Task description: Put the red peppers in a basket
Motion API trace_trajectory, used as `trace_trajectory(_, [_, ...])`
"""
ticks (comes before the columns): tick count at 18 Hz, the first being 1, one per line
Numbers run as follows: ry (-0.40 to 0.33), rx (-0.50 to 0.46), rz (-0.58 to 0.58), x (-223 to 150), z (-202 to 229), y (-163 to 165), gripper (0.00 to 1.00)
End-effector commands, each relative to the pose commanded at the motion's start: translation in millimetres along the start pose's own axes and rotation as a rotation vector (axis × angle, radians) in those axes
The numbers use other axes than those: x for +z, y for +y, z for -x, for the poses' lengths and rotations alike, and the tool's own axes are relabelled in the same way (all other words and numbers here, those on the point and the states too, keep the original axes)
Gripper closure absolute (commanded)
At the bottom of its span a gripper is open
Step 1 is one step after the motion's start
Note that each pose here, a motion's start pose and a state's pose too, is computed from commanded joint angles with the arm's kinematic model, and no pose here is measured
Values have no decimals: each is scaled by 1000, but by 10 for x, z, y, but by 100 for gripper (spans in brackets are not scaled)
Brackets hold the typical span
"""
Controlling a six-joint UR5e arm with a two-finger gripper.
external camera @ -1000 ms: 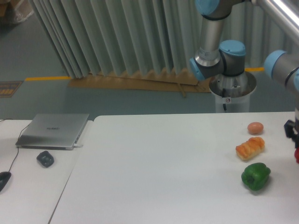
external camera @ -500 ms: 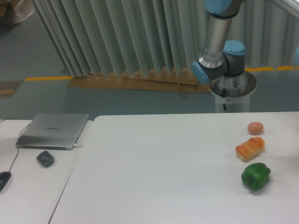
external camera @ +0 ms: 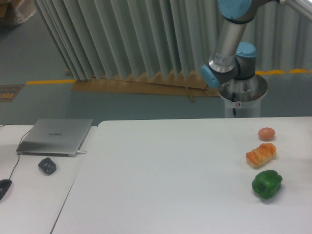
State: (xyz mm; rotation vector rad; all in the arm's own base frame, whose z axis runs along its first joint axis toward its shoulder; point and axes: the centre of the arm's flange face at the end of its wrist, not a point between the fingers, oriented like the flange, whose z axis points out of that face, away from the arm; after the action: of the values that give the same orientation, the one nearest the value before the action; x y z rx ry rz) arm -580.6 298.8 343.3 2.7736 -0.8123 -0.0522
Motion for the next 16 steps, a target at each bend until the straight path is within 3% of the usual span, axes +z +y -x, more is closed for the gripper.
trace_trajectory(5, [-43,-28,-121,-96,-21,-9,0])
trace_trajectory(6, [-54,-71,-155,-174,-48,-65,0])
trace_trajectory(8, [-82,-287,-314,-391,-63,-281,0])
trace_trajectory(11, [-92,-190,-335,-602,-194,-819,0])
trace_trajectory(14, [-68,-145,-230,-632,-258,-988,0])
trace_trajectory(16, [-46,-130,-227,-592,-302,-1087,0])
